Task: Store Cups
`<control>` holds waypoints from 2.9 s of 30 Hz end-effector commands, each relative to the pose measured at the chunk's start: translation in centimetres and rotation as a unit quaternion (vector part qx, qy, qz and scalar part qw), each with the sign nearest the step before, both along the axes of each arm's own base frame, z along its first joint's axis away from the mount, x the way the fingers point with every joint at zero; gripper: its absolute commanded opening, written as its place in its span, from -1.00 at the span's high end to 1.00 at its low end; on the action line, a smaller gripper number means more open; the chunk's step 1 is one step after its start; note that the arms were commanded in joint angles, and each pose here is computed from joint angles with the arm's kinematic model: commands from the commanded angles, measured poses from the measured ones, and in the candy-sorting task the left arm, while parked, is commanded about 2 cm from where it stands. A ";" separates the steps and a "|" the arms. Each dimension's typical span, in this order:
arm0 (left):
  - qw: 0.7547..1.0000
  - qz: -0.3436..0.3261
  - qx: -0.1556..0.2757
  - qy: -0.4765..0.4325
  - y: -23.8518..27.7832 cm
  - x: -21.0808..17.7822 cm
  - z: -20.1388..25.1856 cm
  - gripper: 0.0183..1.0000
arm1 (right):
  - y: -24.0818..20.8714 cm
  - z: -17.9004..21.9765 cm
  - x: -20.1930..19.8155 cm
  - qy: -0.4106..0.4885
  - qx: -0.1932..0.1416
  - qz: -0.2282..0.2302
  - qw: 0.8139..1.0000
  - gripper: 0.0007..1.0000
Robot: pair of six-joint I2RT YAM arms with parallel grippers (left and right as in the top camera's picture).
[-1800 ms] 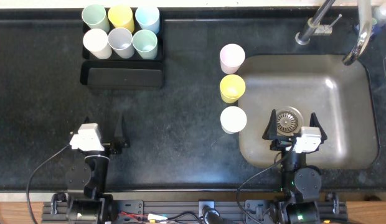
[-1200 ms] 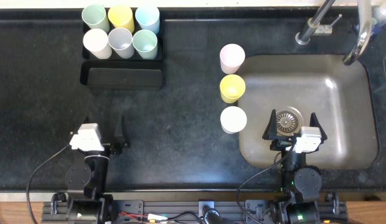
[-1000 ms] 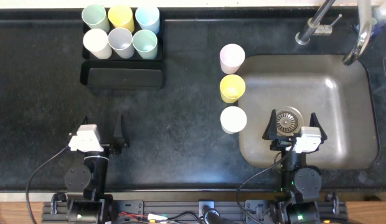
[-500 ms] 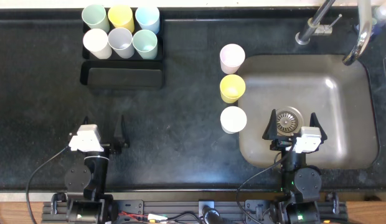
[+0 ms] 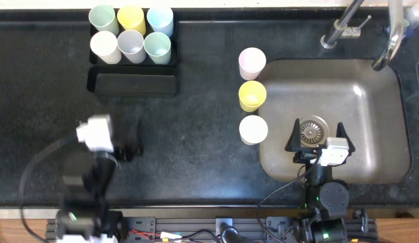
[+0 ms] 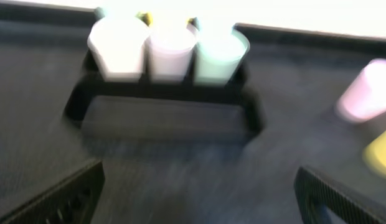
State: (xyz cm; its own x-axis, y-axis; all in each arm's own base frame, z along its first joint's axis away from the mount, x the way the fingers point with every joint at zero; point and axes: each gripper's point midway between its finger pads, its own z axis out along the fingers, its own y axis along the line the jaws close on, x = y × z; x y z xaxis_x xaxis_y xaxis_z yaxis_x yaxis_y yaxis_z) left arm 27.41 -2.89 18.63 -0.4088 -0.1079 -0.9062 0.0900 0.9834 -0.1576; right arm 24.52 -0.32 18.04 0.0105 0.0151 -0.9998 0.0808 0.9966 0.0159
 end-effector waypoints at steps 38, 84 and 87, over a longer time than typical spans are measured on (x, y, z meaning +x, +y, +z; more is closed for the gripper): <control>0.913 -0.100 0.001 0.396 -29.3 19.0 -3.9 -1.00 | -0.1 -0.3 0.0 0.000 -0.002 -0.003 1.000 -1.00; 0.890 -0.071 0.004 0.450 -28.9 18.8 -9.2 0.96 | -0.1 -0.3 0.0 0.000 -0.002 -0.003 1.000 -0.99; 0.894 -0.074 -0.002 0.441 -29.2 19.2 -9.0 0.96 | -0.1 -0.3 0.0 0.000 -0.002 -0.003 1.000 -1.00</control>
